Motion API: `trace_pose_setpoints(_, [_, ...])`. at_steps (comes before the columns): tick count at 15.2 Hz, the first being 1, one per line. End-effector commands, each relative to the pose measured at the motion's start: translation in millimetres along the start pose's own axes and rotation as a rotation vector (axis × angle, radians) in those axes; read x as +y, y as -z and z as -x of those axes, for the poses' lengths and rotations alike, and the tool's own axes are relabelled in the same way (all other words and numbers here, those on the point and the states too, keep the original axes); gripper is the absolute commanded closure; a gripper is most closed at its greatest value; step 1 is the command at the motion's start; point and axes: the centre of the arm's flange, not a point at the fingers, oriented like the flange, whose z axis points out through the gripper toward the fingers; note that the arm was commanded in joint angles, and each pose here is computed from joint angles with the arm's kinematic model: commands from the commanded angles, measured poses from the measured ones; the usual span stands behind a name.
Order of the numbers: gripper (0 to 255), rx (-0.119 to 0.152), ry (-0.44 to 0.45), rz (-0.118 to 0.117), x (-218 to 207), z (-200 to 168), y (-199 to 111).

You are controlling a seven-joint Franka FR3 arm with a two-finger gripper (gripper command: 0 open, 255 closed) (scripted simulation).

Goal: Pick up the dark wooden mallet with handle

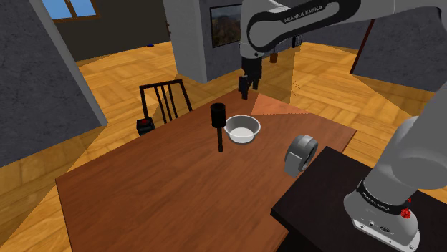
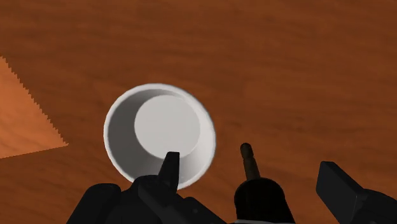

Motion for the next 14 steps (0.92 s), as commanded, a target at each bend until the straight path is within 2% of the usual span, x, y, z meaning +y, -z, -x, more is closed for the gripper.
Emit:
trace_pose_setpoints(1, [0, -0.002, 0.013, -0.005, -8.8, -24.7, -7.6])
trace_pose_setpoints(9, [0, -0.009, 0.064, -0.021, -45.8, -117.4, -42.9])
trace_pose_setpoints(14, [0, -0.01, 0.067, -0.022, -49.3, -123.2, -66.4])
